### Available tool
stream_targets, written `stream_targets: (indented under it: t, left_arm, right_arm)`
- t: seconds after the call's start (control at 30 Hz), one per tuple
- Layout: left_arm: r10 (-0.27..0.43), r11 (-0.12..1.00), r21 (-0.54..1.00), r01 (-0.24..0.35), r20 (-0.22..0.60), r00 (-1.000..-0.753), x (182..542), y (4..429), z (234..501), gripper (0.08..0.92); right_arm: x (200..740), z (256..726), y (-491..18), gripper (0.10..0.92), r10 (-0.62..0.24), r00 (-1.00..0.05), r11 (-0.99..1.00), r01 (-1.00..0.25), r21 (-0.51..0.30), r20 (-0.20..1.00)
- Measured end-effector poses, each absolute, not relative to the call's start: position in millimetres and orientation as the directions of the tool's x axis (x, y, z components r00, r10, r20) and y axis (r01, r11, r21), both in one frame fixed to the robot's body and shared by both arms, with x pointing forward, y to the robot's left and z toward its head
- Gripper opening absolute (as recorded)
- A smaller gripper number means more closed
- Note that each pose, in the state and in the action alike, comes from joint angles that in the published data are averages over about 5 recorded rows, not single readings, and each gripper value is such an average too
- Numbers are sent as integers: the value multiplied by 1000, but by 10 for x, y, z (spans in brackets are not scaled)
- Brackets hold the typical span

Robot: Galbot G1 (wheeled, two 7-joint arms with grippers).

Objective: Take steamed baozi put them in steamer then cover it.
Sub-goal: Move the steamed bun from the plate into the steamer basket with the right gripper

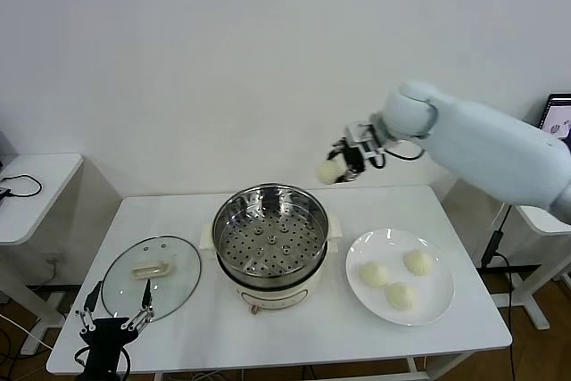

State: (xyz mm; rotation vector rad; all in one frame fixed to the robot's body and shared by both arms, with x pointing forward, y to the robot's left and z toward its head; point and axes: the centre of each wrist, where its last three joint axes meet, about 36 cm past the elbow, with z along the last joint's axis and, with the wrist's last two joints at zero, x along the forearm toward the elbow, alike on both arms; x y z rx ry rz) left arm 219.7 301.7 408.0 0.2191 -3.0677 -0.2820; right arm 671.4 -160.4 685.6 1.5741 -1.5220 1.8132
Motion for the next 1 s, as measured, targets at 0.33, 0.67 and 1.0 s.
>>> stream_targets:
  t: [0.33,0.67,1.0]
  left_arm:
    - [-157,971,186,-148,34,-987,2204,3039,4087,823]
    - [-170,969,184,-162,30,-985,2211,3054,4085,823]
    - [-173,969,184,-165,30,-984,2228,3063,4066,823]
  right_arm:
    - [6682,6588,-801,560,-386,-296,-624,-614,-484,873]
    - [6680,6157,-436,560,-367,-269,-795,-407,-451,890]
    - [6757,5854,-290,560,-339,-266,-879,-251,-404,902]
